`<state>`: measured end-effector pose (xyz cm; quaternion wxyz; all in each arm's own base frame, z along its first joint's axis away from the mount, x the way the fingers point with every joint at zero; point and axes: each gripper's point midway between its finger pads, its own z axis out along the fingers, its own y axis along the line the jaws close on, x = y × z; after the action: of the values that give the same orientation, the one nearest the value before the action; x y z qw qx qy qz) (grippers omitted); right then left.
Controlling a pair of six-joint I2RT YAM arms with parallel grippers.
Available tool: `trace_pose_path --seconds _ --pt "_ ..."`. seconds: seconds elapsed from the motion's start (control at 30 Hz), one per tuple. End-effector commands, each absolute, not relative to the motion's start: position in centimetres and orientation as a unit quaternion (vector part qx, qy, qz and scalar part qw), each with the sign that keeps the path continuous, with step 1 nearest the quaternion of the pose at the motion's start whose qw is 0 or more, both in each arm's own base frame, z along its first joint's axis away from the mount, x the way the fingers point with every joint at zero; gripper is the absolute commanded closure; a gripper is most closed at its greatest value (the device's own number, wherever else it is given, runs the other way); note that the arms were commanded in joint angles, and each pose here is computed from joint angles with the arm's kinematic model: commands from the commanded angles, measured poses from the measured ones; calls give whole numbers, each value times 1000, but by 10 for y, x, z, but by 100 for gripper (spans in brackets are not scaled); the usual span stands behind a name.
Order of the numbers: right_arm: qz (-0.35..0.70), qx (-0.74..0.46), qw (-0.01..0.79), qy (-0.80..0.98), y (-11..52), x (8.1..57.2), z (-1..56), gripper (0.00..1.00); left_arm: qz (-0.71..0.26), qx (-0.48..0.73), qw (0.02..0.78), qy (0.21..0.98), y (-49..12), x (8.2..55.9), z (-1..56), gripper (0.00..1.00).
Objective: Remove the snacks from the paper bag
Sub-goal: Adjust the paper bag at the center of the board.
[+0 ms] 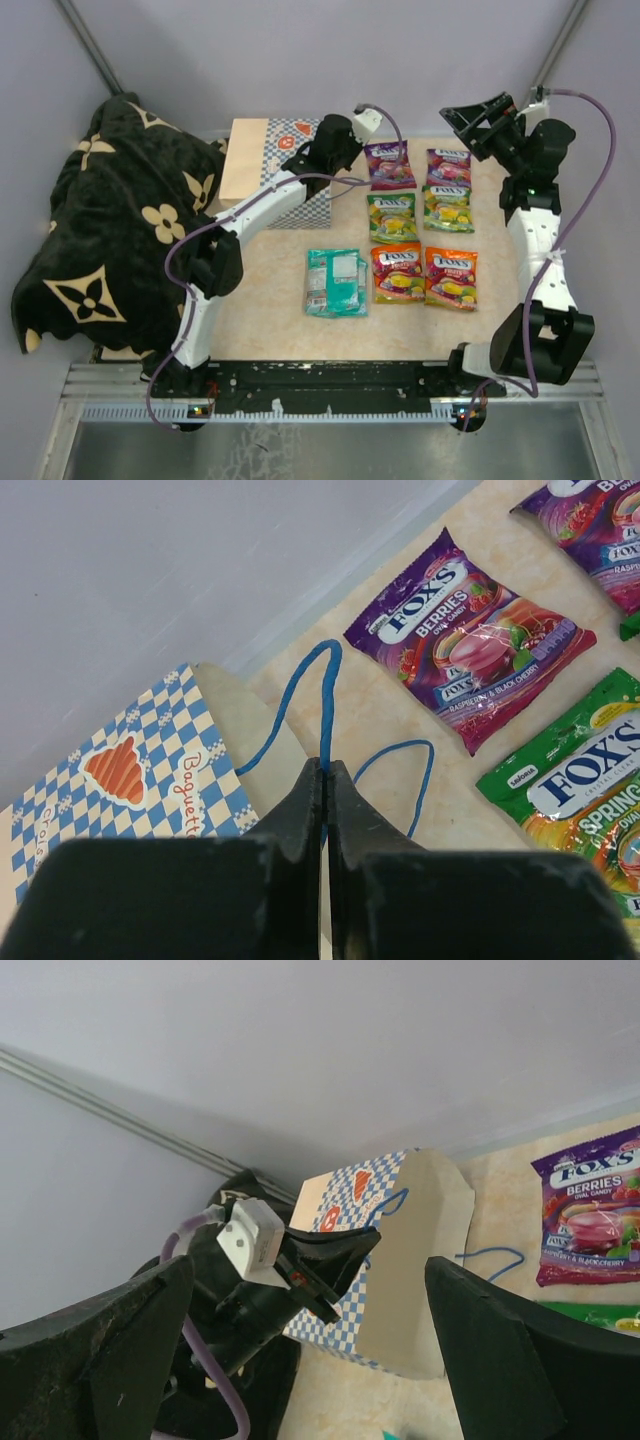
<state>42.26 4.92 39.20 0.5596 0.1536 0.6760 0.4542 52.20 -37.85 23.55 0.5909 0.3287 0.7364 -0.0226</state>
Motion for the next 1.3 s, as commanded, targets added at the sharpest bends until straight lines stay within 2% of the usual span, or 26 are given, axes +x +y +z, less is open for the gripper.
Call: trace_pose_path --seconds 0.0,0.13,0.57,0.9,1.27 --pt "448 114 601 652 52 402 427 1 -44 302 632 712 -383 523 278 100" --pt "451 113 596 655 53 403 425 1 -71 279 657 697 -383 517 312 100" --pt "455 111 592 656 56 403 425 1 -72 212 714 664 -344 517 402 100" --pt "458 101 582 665 67 406 419 1 -51 169 732 658 -304 522 429 100" --pt "462 84 567 677 91 413 415 1 -47 106 732 671 -237 532 429 100"
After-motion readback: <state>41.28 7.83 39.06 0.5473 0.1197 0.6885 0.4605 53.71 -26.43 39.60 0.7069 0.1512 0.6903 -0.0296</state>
